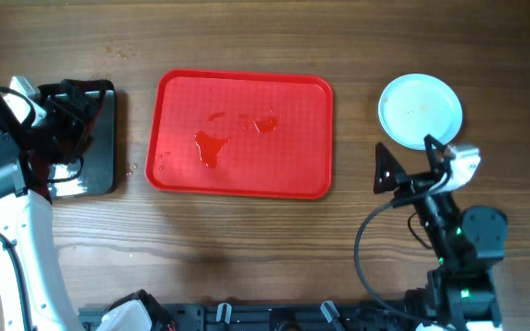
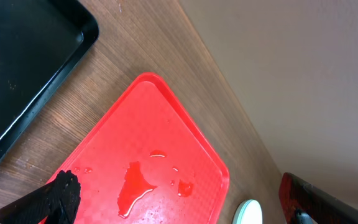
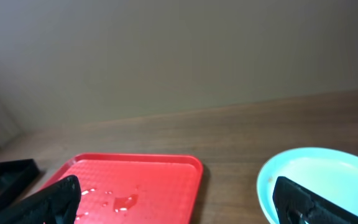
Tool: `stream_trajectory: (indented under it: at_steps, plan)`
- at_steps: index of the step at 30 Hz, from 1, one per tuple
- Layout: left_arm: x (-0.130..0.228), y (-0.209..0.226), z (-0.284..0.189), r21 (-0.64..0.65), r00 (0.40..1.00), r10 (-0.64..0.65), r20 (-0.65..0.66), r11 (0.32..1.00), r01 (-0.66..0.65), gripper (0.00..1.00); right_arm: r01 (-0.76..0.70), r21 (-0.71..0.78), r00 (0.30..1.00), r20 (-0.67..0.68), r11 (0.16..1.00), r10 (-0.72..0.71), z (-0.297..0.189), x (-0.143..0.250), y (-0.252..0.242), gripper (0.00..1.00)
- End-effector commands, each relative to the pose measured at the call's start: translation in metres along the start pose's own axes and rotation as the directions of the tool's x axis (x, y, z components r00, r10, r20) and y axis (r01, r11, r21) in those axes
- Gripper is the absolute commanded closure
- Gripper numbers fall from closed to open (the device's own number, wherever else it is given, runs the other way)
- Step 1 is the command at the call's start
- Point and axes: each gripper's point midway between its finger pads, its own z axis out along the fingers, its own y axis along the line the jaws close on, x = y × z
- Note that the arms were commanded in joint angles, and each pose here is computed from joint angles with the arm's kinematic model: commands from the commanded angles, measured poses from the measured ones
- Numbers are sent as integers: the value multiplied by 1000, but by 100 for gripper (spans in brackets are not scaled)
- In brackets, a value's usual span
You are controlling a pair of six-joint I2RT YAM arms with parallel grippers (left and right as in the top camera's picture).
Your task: Clean dirty plates on tray and stack at the side
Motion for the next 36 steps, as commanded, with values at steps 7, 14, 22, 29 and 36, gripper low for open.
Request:
stream_trajectory:
  at_steps: [7,14,22,29,36]
  plan:
    - [1,-4,-1,16,1000,6,-4,1000,-6,0,36,71,987,152,997,-47,-25,25,-19,0]
    - [1,-4,-1,16,1000,6,-4,1000,-6,0,42,110,982,178,993,-61,-27,32,-30,0]
    - [1,-4,-1,16,1000,6,-4,1000,-6,0,64,226,988,120,972,-93,-33,45,-56,0]
    - [1,-4,-1,16,1000,6,-4,1000,-6,0,210,238,968,84,948,-236,-33,46,-55,0]
    - [1,-4,-1,16,1000,6,-4,1000,-6,0,139,222,981,105,965,-165,-33,45,-54,0]
